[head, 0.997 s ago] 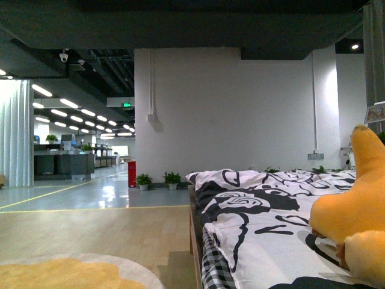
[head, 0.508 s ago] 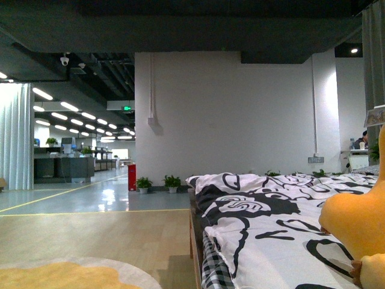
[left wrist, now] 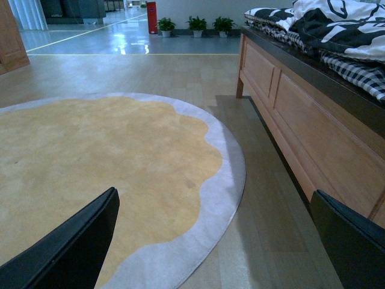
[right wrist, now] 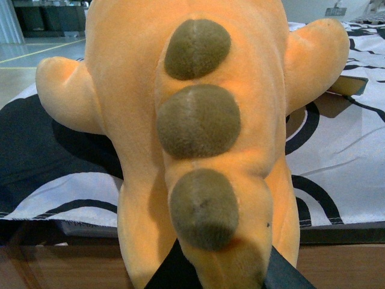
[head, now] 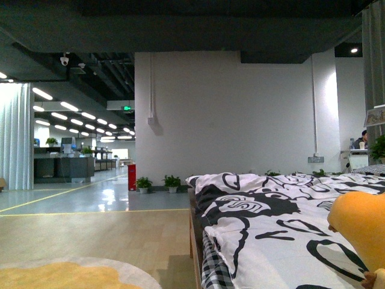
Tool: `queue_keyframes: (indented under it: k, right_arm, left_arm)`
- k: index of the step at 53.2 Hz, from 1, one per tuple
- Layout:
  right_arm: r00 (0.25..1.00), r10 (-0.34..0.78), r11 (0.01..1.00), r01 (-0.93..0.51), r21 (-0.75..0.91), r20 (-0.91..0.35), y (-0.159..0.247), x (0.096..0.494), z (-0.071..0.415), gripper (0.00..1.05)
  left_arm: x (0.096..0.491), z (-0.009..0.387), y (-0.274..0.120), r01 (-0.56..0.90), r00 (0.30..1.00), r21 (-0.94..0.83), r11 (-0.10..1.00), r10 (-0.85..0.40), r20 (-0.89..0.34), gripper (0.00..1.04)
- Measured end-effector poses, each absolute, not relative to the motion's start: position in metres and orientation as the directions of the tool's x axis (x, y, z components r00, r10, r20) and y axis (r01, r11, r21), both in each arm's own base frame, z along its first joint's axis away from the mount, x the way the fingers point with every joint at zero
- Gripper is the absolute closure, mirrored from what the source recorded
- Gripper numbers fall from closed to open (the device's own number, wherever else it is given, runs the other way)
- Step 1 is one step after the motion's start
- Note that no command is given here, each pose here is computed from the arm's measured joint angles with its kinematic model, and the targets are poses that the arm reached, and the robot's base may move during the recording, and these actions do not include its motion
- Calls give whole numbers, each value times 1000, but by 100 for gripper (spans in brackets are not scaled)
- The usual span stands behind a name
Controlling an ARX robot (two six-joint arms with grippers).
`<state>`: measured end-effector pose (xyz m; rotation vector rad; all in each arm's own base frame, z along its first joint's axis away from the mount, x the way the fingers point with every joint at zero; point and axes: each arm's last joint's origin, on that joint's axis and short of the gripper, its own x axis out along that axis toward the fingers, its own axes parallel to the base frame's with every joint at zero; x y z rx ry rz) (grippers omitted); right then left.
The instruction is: Put away toys
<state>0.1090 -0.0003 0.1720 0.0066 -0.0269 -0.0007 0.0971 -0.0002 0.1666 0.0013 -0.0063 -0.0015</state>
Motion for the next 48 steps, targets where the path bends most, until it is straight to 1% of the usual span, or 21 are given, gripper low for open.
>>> queue_keyframes:
  k: [5,10,14,48]
  right_arm:
    - [1000,0,1000,0,7,27,0,108,172,98]
    - [1000,-1,1000,1,7,-1,0,100,168,98]
    - [1000,-1,1000,1,6,17,0,97,169,98]
    - [1000,0,1000,0,6,17,0,97,169,98]
  left_arm:
    - [97,167,0,1,1000,1,1000,-1,6,6]
    - [97,167,0,1,1000,1,1000,-1,6,6]
    - [97,167,0,2,1000,1,1000,-2,6,6]
    - [97,167,0,2,1000,1,1000,-2,6,6]
